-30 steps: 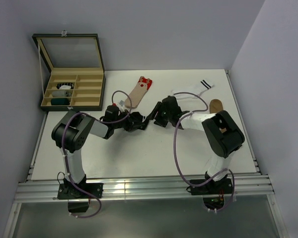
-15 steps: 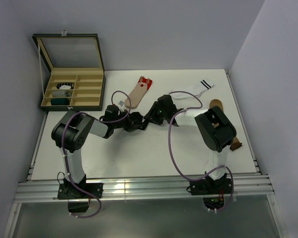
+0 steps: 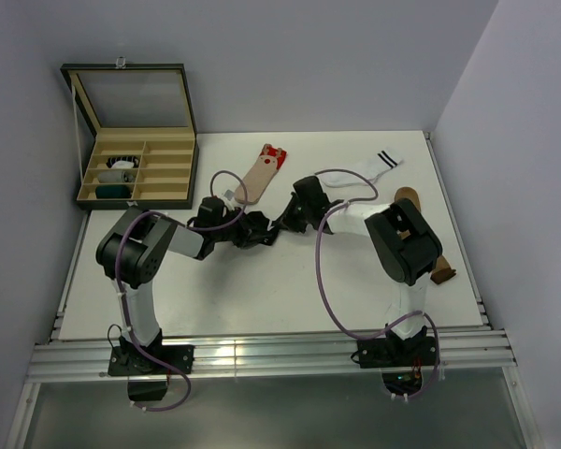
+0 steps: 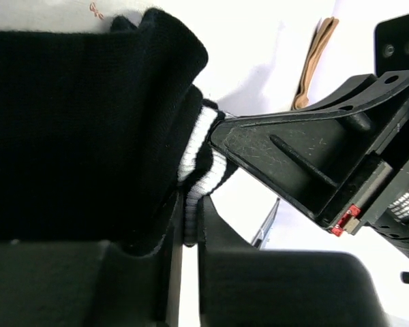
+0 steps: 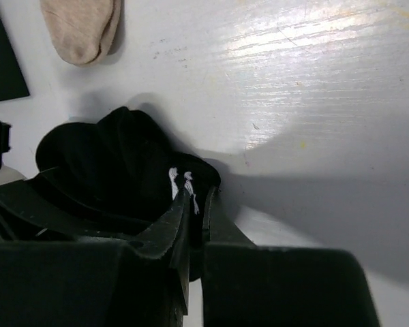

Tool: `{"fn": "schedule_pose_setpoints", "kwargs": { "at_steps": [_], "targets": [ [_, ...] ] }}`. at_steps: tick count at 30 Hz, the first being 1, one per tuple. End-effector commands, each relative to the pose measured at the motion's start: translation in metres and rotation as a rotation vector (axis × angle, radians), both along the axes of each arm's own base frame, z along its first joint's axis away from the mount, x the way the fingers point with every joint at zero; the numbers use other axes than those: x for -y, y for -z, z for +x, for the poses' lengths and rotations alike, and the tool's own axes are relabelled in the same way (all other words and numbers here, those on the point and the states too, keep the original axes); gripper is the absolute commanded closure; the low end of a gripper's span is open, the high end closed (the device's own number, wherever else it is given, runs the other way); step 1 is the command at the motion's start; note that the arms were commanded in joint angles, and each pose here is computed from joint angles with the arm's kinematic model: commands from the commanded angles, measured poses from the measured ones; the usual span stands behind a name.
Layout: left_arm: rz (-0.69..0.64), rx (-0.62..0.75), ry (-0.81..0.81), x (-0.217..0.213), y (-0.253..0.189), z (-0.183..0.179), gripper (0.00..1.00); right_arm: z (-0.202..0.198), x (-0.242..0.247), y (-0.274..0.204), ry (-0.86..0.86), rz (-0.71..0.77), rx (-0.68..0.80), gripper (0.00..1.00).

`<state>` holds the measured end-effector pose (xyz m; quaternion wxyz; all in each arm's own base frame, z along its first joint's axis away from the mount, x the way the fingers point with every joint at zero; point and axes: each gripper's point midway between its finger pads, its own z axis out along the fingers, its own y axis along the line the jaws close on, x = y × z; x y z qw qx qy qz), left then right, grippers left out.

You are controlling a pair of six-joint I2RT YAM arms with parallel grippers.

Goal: Roll the socks
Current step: Roll the sock at the center of the board.

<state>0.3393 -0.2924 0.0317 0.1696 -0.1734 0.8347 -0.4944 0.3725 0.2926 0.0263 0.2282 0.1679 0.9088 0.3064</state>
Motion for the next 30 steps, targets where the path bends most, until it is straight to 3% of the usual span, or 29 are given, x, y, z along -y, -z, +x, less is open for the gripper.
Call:
{"fn": "schedule_pose_setpoints", "kwargs": {
  "at_steps": [1, 5, 11, 17, 22, 30],
  "targets": [
    [0.189, -0.07, -0.008, -0.022, 0.039, -0.015, 0.79, -0.001, 0.009, -0.006, -0.006, -0.1, -0.004, 1.0],
    [0.284, 0.048, -0.006, -0.022, 0.019, -0.005, 0.64, -0.004, 0.023, -0.005, 0.008, -0.185, -0.03, 1.0],
    [0.535, 0.264, -0.009, -0.029, -0.009, 0.006, 0.53, -0.013, 0.032, -0.002, 0.007, -0.239, -0.086, 1.0],
    [0.733, 0.564, 0.054, -0.01, -0.038, 0.004, 0.49, -0.019, 0.031, 0.001, -0.003, -0.248, -0.136, 1.0],
    [0.776, 0.772, 0.109, 0.017, -0.061, -0.01, 0.47, -0.02, 0.029, 0.0, -0.014, -0.245, -0.148, 1.0],
    [0.836, 0.89, 0.156, 0.032, -0.061, -0.014, 0.45, -0.021, 0.025, -0.001, -0.027, -0.229, -0.155, 1.0]
  ]
}}
